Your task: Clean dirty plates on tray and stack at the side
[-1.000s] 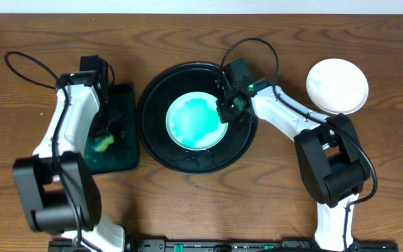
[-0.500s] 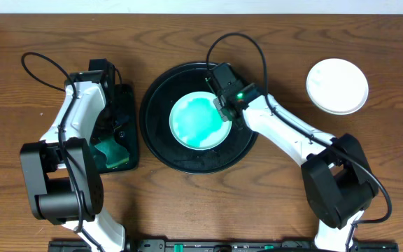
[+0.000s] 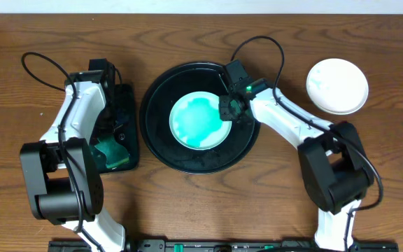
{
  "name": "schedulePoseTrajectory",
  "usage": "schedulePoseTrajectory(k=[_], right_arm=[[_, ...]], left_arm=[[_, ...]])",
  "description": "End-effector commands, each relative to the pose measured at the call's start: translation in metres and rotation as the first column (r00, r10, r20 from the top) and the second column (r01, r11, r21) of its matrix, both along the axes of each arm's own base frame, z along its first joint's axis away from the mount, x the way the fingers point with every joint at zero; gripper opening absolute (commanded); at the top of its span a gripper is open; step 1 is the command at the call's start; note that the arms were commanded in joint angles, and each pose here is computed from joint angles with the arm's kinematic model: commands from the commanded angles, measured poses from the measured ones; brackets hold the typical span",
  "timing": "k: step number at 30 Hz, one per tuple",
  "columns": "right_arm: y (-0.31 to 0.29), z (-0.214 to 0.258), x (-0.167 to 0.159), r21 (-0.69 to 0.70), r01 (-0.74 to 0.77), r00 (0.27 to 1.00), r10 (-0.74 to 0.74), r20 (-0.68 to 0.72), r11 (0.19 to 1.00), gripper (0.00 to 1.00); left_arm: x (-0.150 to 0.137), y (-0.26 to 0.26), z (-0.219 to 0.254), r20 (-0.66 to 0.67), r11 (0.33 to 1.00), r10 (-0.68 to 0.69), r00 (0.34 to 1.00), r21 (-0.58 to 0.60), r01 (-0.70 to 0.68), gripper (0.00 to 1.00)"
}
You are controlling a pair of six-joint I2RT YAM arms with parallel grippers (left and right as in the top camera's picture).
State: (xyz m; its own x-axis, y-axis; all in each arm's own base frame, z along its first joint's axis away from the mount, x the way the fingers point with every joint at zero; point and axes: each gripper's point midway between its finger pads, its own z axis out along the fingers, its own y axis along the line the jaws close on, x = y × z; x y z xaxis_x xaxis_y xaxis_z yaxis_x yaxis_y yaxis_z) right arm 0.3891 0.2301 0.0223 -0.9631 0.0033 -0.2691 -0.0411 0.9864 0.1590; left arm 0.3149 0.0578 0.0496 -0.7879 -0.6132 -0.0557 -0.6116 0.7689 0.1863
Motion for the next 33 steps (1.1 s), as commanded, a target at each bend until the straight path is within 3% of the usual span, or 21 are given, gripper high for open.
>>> schedulePoseTrajectory(k=[1, 6, 8, 9, 14, 19, 20, 23, 33], right_arm=[[0.011, -0.025, -0.01, 0.074, 0.024, 0.995, -0.017, -0.098, 0.997, 0.35], [0.016, -0.04, -0.009, 0.09, 0.017, 0.994, -0.007, -0.112, 0.996, 0.27], [0.018, -0.044, -0.007, 0.092, 0.016, 0.994, -0.006, -0.107, 0.996, 0.06], [0.018, -0.045, -0.006, 0.093, 0.016, 0.995, -0.006, -0.103, 0.996, 0.01], [0.012, -0.044, 0.011, 0.039, -0.01, 1.0, 0.011, -0.014, 0.999, 0.01], [-0.02, -0.024, 0.036, -0.188, -0.017, 0.987, 0.046, 0.153, 0.982, 0.01], [-0.033, -0.01, 0.045, -0.305, -0.017, 0.972, 0.087, 0.22, 0.952, 0.01], [-0.042, 0.011, 0.051, -0.455, -0.038, 0.943, 0.182, 0.278, 0.89, 0.01], [-0.032, 0.048, 0.049, -0.723, -0.016, 0.868, 0.368, 0.332, 0.691, 0.01]], left_arm=[[0.001, -0.001, 0.0, -0.004, 1.0, 0.0, 1.0, -0.003, 0.0, 0.8], [0.001, -0.001, 0.0, -0.004, 1.0, 0.0, 1.0, -0.002, 0.0, 0.8], [0.001, -0.001, 0.0, -0.004, 1.0, 0.0, 1.0, -0.002, 0.0, 0.8], [0.001, -0.001, 0.0, -0.004, 1.0, 0.0, 1.0, -0.003, 0.0, 0.81], [0.001, -0.001, 0.0, -0.004, 1.0, 0.0, 1.0, -0.003, 0.0, 0.81], [0.001, -0.001, 0.0, -0.004, 1.0, 0.0, 1.0, -0.002, 0.0, 0.81], [0.001, -0.001, 0.0, -0.004, 1.0, 0.0, 1.0, -0.003, 0.0, 0.81], [0.001, -0.001, 0.0, -0.004, 1.0, 0.0, 1.0, -0.002, 0.0, 0.81], [0.002, -0.001, 0.0, -0.004, 1.0, 0.0, 1.0, -0.002, 0.0, 0.81]])
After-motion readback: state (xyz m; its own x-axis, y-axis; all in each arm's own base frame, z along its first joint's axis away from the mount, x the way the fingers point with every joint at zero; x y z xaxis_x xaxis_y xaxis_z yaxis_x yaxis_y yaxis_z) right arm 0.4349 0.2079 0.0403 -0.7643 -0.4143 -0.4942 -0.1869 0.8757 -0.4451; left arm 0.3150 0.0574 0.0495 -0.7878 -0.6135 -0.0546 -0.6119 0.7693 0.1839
